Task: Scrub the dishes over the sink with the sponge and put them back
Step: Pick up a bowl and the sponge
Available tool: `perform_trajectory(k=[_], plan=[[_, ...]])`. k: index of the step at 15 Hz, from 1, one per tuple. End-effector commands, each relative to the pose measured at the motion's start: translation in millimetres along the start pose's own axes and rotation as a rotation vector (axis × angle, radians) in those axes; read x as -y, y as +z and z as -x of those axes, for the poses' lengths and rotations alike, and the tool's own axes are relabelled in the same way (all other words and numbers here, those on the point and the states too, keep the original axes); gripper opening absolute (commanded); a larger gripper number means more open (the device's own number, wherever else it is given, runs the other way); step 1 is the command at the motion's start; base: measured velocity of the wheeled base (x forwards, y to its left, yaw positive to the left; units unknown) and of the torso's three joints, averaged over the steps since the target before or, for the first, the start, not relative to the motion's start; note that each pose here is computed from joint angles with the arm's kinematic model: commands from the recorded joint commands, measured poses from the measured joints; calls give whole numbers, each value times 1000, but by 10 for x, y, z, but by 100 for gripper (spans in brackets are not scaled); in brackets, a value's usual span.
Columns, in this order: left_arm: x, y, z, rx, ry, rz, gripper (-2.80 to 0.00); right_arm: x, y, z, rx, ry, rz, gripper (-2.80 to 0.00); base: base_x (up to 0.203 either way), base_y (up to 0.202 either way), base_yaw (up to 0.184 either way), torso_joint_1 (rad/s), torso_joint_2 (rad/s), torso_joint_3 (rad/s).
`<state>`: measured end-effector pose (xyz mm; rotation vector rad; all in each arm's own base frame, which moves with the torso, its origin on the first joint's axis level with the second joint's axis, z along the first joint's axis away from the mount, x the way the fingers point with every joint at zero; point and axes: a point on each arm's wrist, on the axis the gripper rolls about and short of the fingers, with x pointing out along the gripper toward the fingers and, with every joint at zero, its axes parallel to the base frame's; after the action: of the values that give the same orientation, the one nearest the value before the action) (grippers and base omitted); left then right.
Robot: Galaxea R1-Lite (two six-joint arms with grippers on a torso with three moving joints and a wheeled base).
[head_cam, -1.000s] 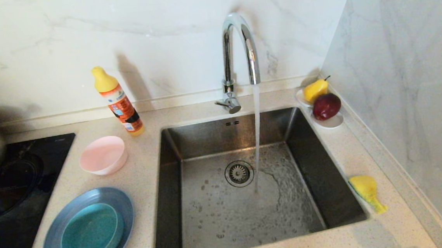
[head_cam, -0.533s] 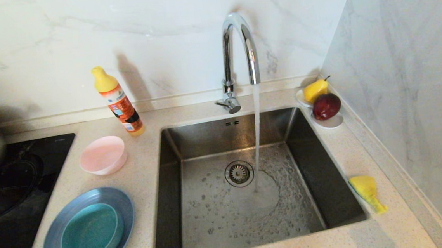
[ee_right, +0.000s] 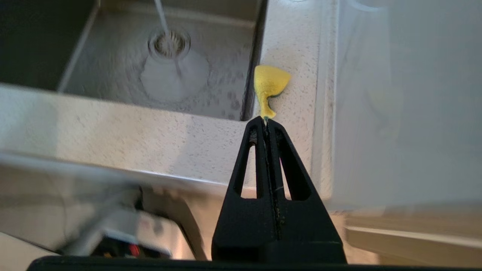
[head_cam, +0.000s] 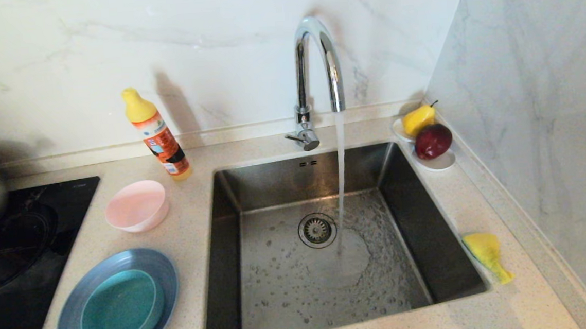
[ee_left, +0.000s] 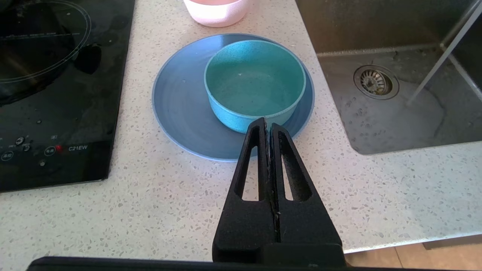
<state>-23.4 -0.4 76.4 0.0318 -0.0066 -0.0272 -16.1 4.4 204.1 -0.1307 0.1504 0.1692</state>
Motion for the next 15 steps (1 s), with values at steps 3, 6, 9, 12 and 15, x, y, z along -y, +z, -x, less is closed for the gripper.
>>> perform_trajectory(k=[3,6,9,12,15], plan=[[0,2,-3,-3,0,0,-280,149,190,-648,-274,59,69,-280,0,0,0,0,0,0],[0,2,-3,-3,0,0,-280,218,137,-1033,-438,75,58,-280,0,0,0,0,0,0],[0,2,-3,-3,0,0,-280,250,33,-1376,-572,93,34,-280,0,0,0,0,0,0],[0,2,-2,-3,0,0,-280,243,-88,-1601,-653,91,3,-280,0,0,0,0,0,0],[0,2,-2,-3,0,0,-280,241,-244,-1735,-700,70,-20,-280,0,0,0,0,0,0]])
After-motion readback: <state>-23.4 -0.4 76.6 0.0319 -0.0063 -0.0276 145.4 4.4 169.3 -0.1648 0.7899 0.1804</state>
